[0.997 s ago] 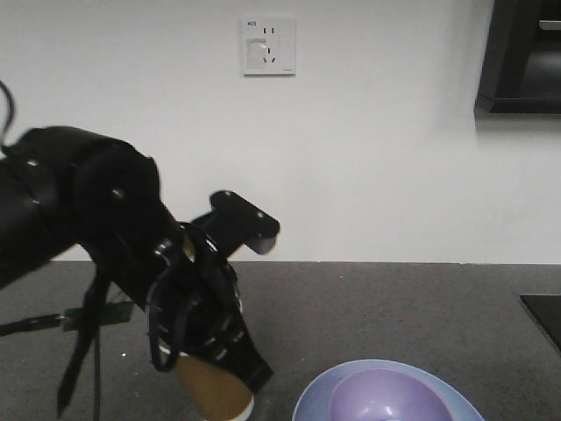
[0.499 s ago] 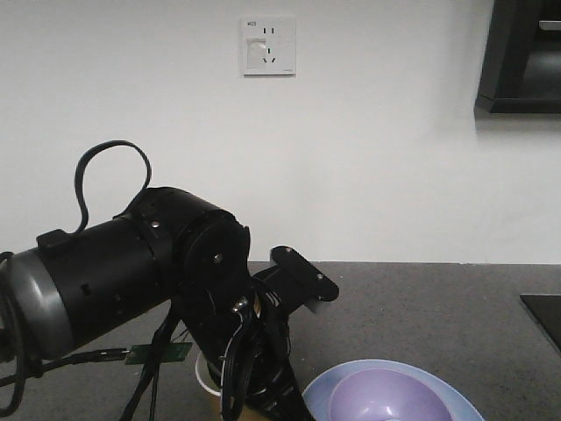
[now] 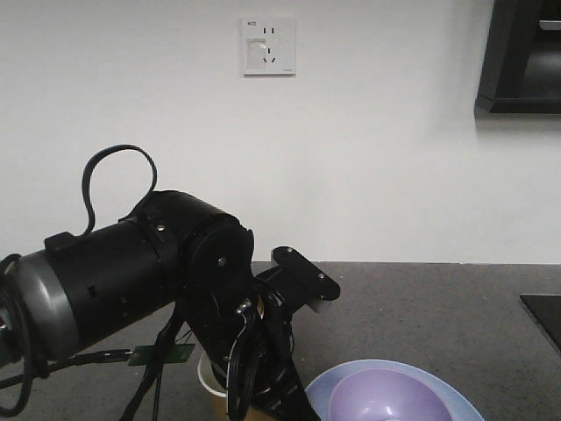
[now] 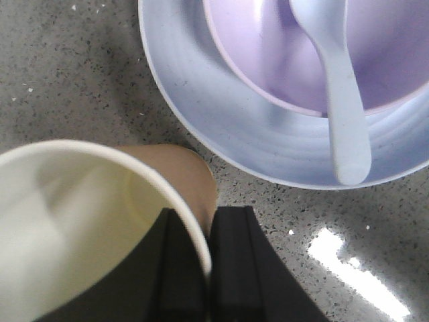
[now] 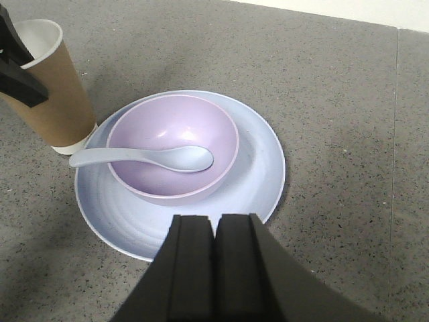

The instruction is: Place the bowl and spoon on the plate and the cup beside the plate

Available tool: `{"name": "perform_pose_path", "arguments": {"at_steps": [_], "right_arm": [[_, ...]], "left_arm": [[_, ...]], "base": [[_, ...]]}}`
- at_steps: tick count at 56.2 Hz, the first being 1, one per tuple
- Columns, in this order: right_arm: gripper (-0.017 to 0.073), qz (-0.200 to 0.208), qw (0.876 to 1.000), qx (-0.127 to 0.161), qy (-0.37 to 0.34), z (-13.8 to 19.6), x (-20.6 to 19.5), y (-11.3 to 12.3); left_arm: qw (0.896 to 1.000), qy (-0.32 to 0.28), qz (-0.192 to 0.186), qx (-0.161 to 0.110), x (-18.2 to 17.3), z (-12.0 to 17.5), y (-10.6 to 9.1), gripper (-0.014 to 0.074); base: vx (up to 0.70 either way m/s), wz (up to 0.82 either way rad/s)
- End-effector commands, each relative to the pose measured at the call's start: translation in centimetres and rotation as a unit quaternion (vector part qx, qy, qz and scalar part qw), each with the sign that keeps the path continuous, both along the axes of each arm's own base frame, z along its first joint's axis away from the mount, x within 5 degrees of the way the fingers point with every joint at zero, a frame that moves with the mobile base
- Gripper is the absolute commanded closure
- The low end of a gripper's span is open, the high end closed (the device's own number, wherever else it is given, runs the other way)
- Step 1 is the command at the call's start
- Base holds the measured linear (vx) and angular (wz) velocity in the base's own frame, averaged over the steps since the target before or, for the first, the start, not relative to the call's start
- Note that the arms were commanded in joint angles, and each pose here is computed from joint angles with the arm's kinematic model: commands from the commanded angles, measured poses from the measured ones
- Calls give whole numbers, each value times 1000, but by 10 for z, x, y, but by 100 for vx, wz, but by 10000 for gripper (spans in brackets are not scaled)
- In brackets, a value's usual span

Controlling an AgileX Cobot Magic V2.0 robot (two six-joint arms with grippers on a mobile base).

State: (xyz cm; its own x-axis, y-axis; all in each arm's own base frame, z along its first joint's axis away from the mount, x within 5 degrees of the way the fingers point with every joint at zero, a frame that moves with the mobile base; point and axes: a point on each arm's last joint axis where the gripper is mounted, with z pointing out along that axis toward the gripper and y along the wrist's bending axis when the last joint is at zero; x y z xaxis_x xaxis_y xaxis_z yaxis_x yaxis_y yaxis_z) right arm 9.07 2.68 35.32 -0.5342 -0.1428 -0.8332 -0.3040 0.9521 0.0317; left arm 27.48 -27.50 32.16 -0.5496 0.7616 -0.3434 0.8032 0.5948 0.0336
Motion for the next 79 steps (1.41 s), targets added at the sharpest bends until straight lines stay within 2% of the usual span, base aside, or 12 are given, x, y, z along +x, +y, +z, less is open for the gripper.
{"name": "perform_pose_path", "arguments": {"at_steps": [1,9,19,30,46,52,57,62,65,71,79], "right_arm": [[568,-7,999,9,-50,14,3,0],[568,-7,999,9,-50,14,3,0],[568,-6,999,8,-50,14,3,0],[568,-7,999,6,-50,14,3,-1],[568,-8,999,4,-51,14,3,-1],[568,-9,999,0,-51,14,3,-2],[568,-10,999,-4,-51,14,3,-2],[568,-11,998,-4,-57,15,3,-2],[568,-13,998,-8,-64,16,3,-3],[568,-19,995,-17,-92,20,0,-5],[568,-26,989,-16,-146,29,-13,-8]], "left_arm": [[998,-39,3,-45,-5,30,2,308],[998,-31,3,-52,-7,30,1,160],[998,-29,6,-52,-7,30,1,60],[998,-36,5,-58,-9,39,3,41],[991,-89,9,-94,-12,92,10,46],[985,-126,48,-111,-14,116,20,104],[978,-160,76,-106,-17,129,32,228],[972,-195,84,-102,-23,142,47,465],[966,-216,82,-118,-29,149,53,603],[948,-251,82,-175,-47,157,69,601],[930,-275,84,-228,-76,136,95,600]], "base": [[0,0],[0,0],[0,0],[0,0],[0,0],[0,0],[0,0],[0,0],[0,0],[0,0],[0,0]]}}
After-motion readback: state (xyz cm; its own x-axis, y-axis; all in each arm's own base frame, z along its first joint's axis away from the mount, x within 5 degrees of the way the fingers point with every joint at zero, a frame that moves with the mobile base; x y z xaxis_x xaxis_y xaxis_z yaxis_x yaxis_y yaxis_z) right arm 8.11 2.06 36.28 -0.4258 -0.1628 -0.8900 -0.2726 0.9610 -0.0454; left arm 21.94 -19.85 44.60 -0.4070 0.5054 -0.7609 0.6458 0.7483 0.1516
